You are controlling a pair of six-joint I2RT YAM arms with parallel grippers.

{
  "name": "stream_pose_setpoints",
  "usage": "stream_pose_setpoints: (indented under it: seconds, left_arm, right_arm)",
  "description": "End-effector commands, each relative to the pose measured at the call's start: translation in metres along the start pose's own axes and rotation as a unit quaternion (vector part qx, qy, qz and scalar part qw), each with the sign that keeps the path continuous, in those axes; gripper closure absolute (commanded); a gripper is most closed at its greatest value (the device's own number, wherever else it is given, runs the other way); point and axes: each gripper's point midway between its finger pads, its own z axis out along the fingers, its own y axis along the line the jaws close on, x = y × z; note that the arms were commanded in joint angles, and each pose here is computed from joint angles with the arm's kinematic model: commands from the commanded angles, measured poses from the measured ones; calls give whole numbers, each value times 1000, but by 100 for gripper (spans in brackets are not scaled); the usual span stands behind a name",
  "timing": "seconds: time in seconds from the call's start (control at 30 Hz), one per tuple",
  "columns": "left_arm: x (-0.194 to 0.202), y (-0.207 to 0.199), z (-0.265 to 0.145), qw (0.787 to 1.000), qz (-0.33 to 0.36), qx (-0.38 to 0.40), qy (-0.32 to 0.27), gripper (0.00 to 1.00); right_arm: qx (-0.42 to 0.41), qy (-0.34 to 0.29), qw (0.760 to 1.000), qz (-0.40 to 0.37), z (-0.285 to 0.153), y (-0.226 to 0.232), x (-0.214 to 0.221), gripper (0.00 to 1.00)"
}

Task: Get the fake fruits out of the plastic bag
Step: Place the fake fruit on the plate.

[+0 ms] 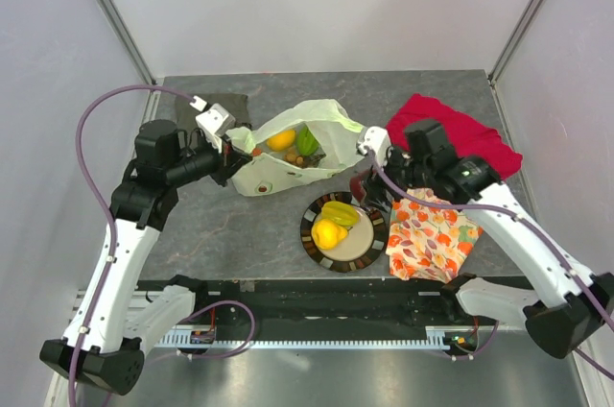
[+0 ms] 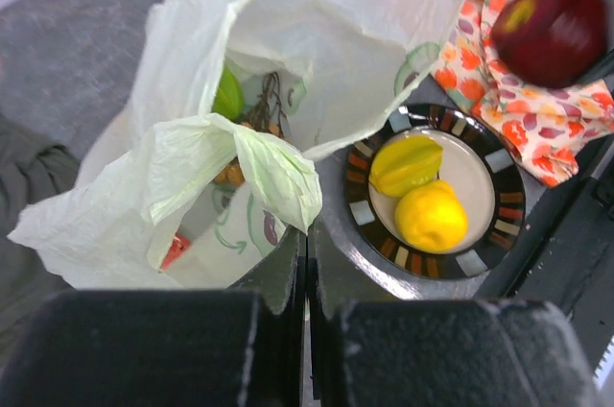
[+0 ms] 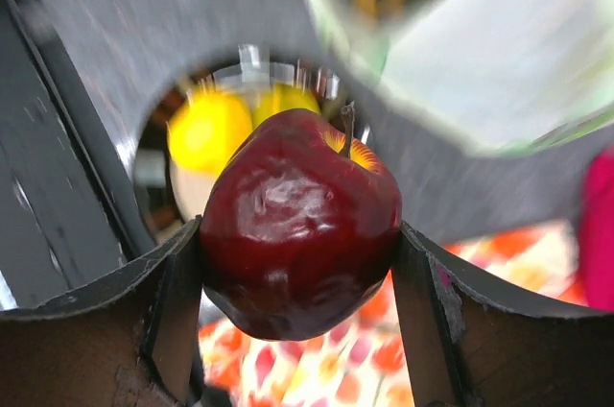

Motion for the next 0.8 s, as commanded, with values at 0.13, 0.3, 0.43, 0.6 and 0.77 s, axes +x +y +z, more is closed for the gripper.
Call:
stream_pose_setpoints:
  seconds: [0.13, 0.3, 0.43, 0.6, 0.77]
  left_arm:
    - [-42, 10, -21, 998, 5, -25, -61, 98]
    - [-47, 11, -26, 998, 18, -30, -58, 99]
    - [-53, 14, -25, 998, 24, -31, -59, 98]
    - [-56, 15, -25, 997, 29, -30, -60, 98]
    - [-55, 14, -25, 997, 32, -29, -62, 98]
  right_arm:
    - [82, 122, 988, 40, 50, -37, 92, 58]
    - [68, 143, 985, 68, 75, -38, 109, 55]
    - [66, 162, 981, 79, 89, -40, 122, 52]
    - [48, 183, 978, 91, 98, -34, 137, 49]
    - [39, 198, 974, 105, 104, -30, 148, 38]
